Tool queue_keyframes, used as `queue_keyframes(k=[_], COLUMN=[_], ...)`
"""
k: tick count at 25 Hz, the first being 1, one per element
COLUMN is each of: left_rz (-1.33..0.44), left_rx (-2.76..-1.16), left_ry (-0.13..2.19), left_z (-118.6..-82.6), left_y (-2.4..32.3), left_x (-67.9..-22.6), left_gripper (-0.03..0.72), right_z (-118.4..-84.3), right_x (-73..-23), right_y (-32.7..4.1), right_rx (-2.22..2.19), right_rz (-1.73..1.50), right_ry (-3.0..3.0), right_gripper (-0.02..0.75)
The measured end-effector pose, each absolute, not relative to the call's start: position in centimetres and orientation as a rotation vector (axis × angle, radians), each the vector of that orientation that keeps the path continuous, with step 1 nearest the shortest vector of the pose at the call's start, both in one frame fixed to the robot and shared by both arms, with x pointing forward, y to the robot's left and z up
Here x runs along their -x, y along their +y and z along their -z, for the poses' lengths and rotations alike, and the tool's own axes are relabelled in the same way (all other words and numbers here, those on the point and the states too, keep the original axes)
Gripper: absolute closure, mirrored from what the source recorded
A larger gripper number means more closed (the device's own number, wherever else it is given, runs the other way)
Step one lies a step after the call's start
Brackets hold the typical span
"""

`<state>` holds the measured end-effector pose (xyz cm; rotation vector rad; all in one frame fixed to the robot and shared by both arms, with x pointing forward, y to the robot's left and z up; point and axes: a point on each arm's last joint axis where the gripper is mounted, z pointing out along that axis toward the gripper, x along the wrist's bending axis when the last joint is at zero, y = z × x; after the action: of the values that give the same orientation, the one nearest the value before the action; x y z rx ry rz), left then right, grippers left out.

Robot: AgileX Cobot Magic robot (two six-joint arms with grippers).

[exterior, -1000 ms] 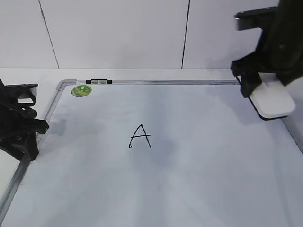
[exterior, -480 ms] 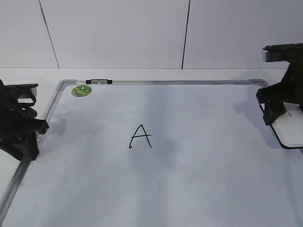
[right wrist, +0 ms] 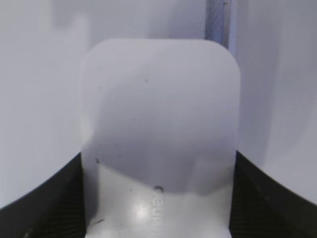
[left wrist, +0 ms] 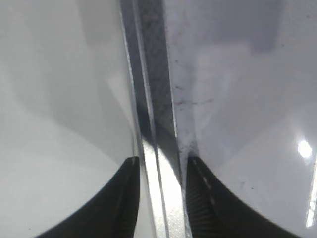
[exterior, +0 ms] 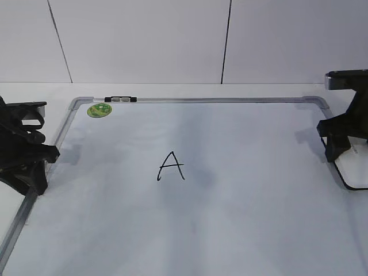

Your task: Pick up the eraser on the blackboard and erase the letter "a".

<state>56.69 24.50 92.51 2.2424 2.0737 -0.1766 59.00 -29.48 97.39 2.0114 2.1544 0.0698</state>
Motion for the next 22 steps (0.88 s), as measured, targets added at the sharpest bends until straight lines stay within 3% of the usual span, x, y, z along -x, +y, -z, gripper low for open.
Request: queue_keyframes(k=[6,22], left_rz=[0.177,0.177], left_rx=[-2.242,-2.242], left_ry=[2.074,2.074], left_z=[-92.5,-92.5], left_y=[24.5,24.5], left_x=[-56.7,-56.7], left_gripper=[0.454,0.451], right_z=[-95.4,-95.3], right_x=[-59.6,-59.7], right_y=[-29.5,-29.9], right_rx=[-2.002,-1.969], right_rz=[-0.035,0.007], right_ry=[2.184,2.173], right_gripper=[0.195,0.195])
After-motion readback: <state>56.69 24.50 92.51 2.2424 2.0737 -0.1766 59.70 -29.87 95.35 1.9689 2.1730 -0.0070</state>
